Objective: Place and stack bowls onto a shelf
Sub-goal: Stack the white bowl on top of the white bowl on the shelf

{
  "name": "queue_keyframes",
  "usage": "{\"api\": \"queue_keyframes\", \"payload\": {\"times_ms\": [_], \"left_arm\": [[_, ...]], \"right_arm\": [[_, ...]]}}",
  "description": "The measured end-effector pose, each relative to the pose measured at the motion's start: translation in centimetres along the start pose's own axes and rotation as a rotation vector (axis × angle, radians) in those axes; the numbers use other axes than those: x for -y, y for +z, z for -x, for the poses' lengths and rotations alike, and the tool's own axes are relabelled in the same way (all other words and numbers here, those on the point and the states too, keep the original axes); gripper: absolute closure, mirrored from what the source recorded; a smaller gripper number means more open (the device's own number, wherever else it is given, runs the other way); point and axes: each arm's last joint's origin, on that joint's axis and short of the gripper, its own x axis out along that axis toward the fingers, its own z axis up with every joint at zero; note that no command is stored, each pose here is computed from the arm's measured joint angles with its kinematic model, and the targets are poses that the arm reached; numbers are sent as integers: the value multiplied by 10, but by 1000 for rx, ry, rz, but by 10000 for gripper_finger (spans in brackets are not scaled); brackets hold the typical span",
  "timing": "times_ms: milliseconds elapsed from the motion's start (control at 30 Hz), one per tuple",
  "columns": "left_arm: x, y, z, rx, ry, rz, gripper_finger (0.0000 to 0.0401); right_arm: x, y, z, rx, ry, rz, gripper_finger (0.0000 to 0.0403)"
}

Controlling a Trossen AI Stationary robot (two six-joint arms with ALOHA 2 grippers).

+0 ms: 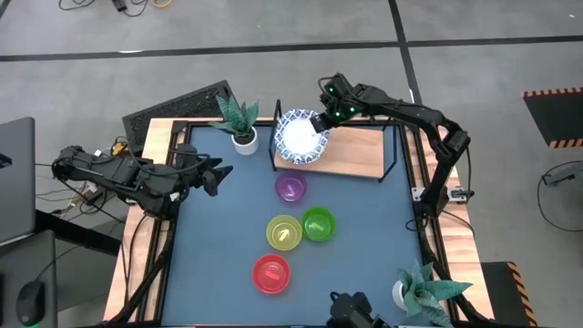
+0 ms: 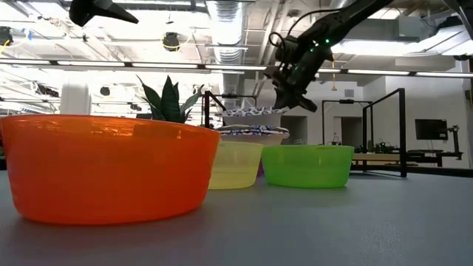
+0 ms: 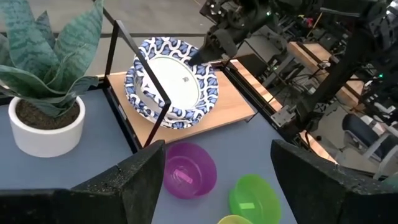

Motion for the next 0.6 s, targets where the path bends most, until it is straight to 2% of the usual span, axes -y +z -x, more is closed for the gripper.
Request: {"api": "queue_keyframes", "payload": {"times_ms": [267,600], "left_arm": [[0,0,0,0,0,4,127],[0,0,0,0,0,3,127]], "right_arm": [[7,-8,-9,-17,18,-10,379],[9,-6,-17,10,25,0,306]]}}
